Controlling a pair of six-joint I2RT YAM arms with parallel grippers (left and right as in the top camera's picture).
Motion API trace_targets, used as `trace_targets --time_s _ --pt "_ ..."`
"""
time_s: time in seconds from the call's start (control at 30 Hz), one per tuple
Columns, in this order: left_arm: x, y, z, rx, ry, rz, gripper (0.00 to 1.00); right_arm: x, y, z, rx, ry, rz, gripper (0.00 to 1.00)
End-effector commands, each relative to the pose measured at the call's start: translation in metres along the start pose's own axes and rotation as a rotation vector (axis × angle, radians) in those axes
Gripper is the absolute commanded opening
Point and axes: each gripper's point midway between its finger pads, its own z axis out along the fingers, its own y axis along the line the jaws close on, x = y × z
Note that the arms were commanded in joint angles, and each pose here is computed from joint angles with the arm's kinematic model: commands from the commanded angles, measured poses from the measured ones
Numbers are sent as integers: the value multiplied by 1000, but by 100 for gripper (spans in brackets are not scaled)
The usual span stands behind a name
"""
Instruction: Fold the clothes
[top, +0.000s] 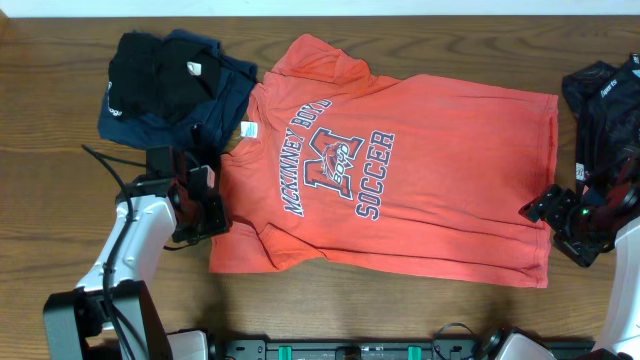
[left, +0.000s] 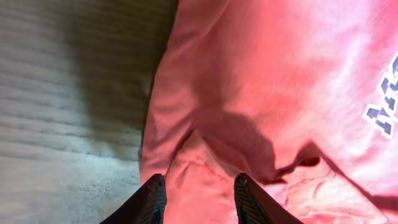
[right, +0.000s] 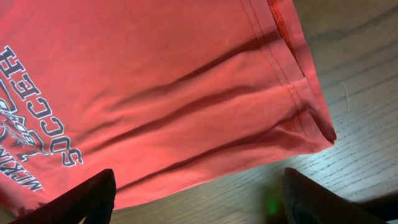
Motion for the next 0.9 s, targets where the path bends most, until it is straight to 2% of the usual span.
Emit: trace_targets --time_s 0.0,0.2,0.6,0.67,0.87 --pt "2 -3 5 11 26 13 37 2 3 2 2 4 -14 83" --pt "3 0 17 -25 37 53 43 2 3 2 1 4 -14 83" --pt "5 8 33 -74 70 91 43 2 3 2 -2 7 -14 83" --pt "8 1 33 -36 80 91 39 2 3 2 -1 8 -14 83" --pt "12 -15 31 44 101 92 20 3 3 2 -1 10 -14 83"
